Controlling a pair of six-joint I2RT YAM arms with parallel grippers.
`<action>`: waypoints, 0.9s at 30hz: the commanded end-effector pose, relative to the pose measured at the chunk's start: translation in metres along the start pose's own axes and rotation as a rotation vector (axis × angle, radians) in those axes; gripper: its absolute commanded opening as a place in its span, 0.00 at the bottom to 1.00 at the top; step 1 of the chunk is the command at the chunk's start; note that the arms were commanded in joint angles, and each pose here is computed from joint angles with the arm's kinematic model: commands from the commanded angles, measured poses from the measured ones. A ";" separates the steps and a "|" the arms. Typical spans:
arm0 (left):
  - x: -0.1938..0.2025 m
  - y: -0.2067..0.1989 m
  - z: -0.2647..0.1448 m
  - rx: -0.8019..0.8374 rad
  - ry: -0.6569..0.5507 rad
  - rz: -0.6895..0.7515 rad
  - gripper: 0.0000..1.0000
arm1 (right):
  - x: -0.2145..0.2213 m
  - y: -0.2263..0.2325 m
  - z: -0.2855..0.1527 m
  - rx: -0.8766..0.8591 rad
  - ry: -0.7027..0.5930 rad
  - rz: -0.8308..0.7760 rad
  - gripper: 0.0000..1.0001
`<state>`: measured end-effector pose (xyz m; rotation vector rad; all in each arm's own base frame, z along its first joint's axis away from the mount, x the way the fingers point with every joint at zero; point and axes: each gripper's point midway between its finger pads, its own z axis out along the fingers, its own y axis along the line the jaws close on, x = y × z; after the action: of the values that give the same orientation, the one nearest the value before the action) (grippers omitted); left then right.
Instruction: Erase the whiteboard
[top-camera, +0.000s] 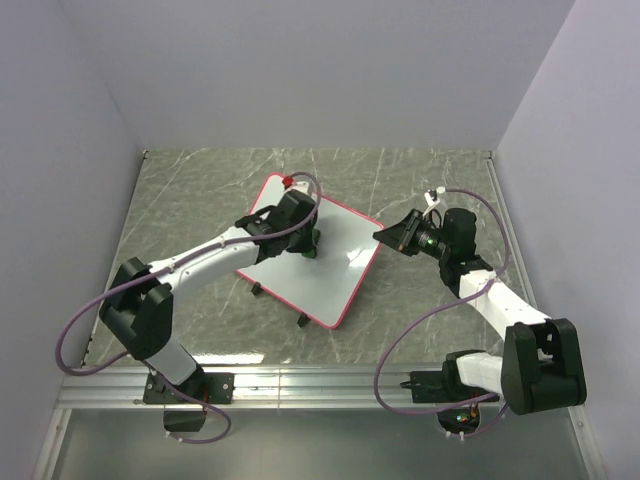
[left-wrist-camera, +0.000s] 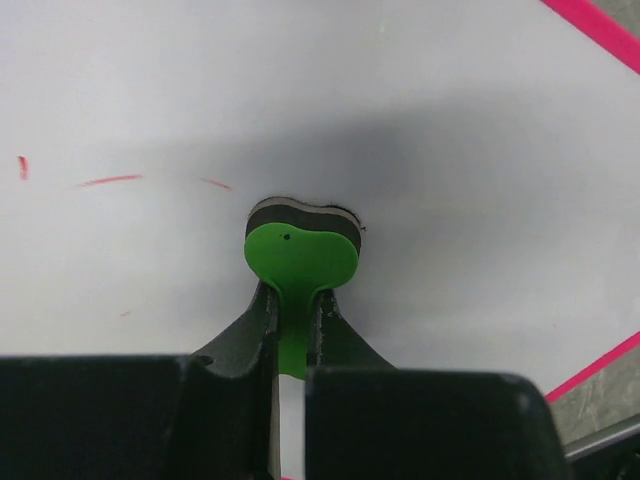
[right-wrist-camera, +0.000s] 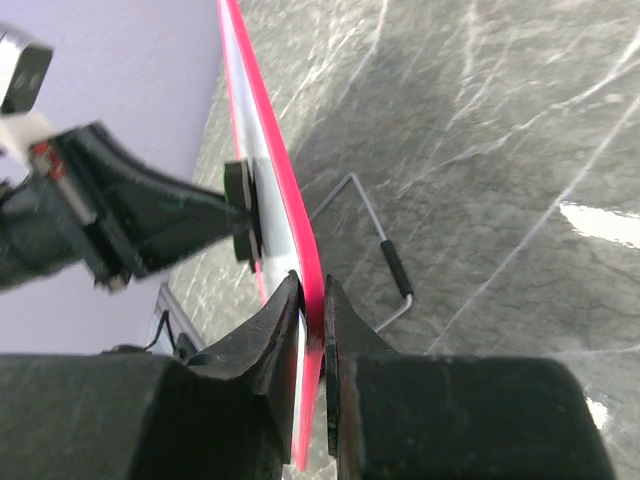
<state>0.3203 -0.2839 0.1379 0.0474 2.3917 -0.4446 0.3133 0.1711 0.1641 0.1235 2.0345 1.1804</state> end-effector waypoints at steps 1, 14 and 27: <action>-0.011 0.048 0.004 -0.060 0.005 -0.089 0.00 | 0.024 -0.009 0.001 0.036 0.090 -0.025 0.00; -0.017 0.168 0.026 -0.245 0.083 -0.135 0.00 | 0.023 -0.008 0.002 0.030 0.088 -0.020 0.00; -0.036 0.040 0.025 0.094 0.035 -0.034 0.00 | 0.020 -0.009 0.003 0.034 0.077 -0.017 0.00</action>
<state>0.3711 -0.1862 0.1192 -0.0846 2.4414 -0.3360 0.3078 0.1791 0.1707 0.0757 2.0302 1.2127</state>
